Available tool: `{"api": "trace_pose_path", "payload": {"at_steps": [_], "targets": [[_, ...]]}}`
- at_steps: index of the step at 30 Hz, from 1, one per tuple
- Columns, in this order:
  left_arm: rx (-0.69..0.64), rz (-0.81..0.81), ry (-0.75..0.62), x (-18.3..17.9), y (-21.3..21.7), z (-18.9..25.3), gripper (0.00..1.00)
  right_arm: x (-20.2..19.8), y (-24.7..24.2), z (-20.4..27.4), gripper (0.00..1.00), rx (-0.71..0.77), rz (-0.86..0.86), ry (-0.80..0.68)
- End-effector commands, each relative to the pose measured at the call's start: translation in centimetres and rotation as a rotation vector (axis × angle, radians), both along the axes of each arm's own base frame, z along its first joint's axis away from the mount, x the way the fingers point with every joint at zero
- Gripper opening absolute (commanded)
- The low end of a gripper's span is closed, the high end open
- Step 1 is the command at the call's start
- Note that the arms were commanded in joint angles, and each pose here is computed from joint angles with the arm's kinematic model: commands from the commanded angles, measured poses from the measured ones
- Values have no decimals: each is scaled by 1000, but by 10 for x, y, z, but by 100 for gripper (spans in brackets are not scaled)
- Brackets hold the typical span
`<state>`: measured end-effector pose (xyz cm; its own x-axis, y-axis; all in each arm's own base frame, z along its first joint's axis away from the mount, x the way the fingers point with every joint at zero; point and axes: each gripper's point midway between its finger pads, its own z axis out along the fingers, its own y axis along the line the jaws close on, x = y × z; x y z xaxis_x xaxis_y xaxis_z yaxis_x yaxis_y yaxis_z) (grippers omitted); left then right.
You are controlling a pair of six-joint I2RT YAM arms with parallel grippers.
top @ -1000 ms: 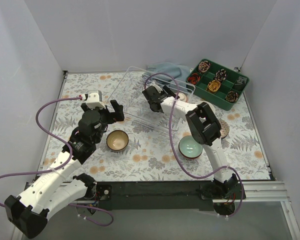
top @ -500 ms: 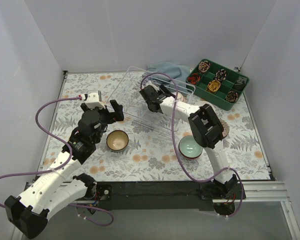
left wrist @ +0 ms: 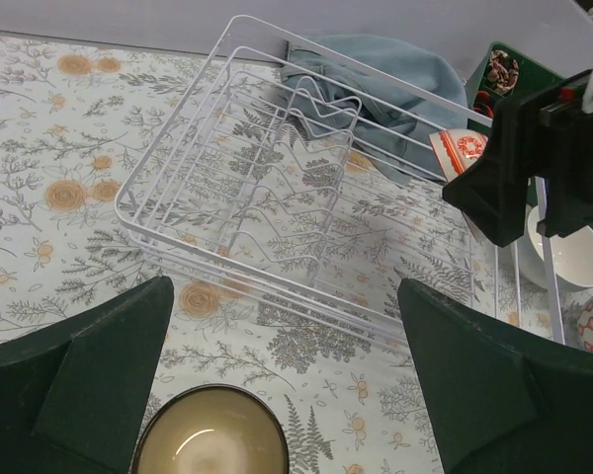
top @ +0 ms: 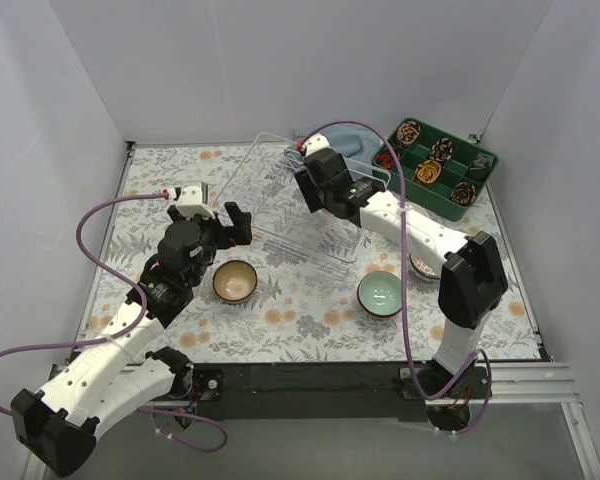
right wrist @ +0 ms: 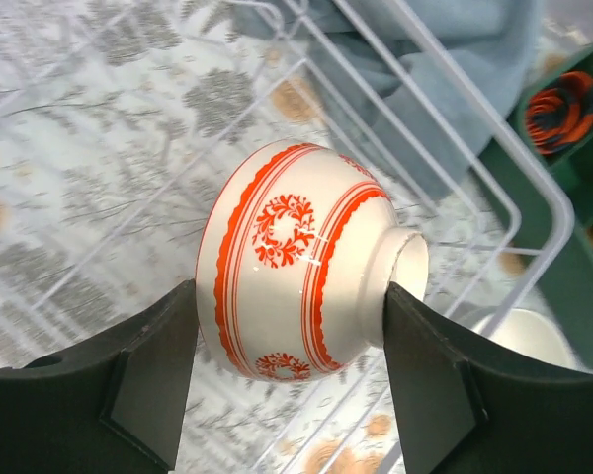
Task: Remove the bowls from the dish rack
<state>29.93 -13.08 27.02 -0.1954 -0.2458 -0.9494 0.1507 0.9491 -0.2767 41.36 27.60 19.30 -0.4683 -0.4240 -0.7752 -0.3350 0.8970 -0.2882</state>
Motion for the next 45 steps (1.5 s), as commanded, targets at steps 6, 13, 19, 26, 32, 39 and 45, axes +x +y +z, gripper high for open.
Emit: {"api": "trace_pose_path", "payload": {"at_steps": [6,13,19,26,32,39,45], "targets": [[-4,-81,-25,-2,-13,0,98,-46,42,50,31,515,187,19],[-18,-174,-28,-6,-29,-2,98,-83,42,83,31,755,298,-18],[-47,-268,-56,-12,-45,-2,98,-116,42,97,30,927,396,-23],[-91,-345,-69,-16,-61,-4,98,-147,43,113,31,1079,491,-12],[-119,-442,-72,-22,-78,-10,98,-169,42,134,31,1183,571,-4],[-130,-494,-79,-26,-86,-14,92,-188,41,142,31,1253,641,22],[-127,-533,-65,-28,-92,-19,83,-200,41,142,31,1274,688,45]]}}
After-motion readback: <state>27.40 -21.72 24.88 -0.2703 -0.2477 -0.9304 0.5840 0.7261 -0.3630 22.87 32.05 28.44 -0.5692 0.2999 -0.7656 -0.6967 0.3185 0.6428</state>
